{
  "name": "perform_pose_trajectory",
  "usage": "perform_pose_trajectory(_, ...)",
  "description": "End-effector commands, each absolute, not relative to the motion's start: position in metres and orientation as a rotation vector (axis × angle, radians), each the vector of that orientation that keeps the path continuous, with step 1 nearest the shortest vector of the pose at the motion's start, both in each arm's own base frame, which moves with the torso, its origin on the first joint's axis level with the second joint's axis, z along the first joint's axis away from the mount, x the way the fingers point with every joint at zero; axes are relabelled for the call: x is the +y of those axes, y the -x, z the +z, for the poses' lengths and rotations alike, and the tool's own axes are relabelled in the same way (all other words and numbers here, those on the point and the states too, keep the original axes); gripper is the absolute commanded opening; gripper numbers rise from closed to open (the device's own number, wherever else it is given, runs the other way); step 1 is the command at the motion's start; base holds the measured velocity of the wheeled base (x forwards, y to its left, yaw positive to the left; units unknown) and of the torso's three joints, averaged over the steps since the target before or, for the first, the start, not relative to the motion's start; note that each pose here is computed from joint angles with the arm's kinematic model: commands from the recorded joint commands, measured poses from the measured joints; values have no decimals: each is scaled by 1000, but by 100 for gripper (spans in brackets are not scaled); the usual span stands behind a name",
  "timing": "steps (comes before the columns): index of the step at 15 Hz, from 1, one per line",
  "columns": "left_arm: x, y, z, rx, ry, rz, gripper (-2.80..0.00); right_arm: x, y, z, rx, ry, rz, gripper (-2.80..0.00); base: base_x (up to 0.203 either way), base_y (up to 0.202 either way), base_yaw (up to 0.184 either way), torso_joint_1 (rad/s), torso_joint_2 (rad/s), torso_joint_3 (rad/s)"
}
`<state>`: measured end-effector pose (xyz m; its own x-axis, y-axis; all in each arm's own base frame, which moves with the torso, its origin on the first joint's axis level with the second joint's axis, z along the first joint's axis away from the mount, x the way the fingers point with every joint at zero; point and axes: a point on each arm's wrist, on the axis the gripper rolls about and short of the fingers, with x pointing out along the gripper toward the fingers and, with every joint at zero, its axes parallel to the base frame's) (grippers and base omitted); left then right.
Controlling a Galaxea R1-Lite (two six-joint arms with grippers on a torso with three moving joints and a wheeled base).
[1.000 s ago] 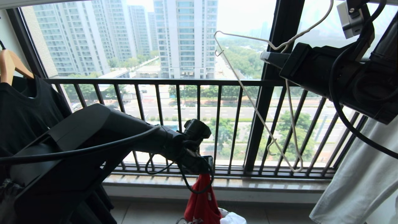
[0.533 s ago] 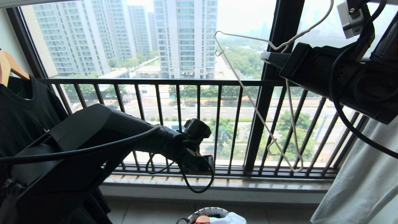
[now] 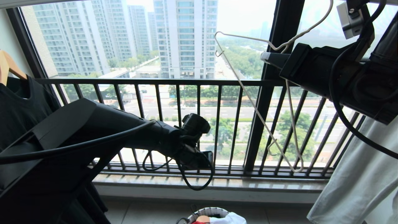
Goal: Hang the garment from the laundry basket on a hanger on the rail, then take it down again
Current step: Hang the clothes rack on the clothesline
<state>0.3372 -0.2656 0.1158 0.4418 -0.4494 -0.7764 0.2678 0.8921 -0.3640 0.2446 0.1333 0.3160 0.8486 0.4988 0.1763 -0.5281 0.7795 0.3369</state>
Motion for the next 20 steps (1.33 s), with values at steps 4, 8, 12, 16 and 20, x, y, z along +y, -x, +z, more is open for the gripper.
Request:
perform_pose_trajectory(4, -251, -290, 203, 859, 256, -554, -280, 130, -237, 319, -90, -391, 562, -280, 0, 0, 0, 0, 0, 0)
perform_pose_trajectory(8, -209, -236, 284, 702, 315, -621, -280, 120, -213, 303, -48, -371, 565, -280, 0, 0, 0, 0, 0, 0)
perform_pose_trajectory(12, -165, -186, 339, 564, 364, -670, -280, 96, -204, 305, -63, -318, 454, -280, 0, 0, 0, 0, 0, 0)
perform_pose_trajectory(16, -137, -154, 361, 471, 392, -702, -280, 71, -210, 308, -82, -255, 254, -280, 0, 0, 0, 0, 0, 0)
perform_pose_trajectory(20, -122, -137, 370, 415, 383, -723, -280, 48, -227, 334, -122, -227, 136, -280, 0, 0, 0, 0, 0, 0)
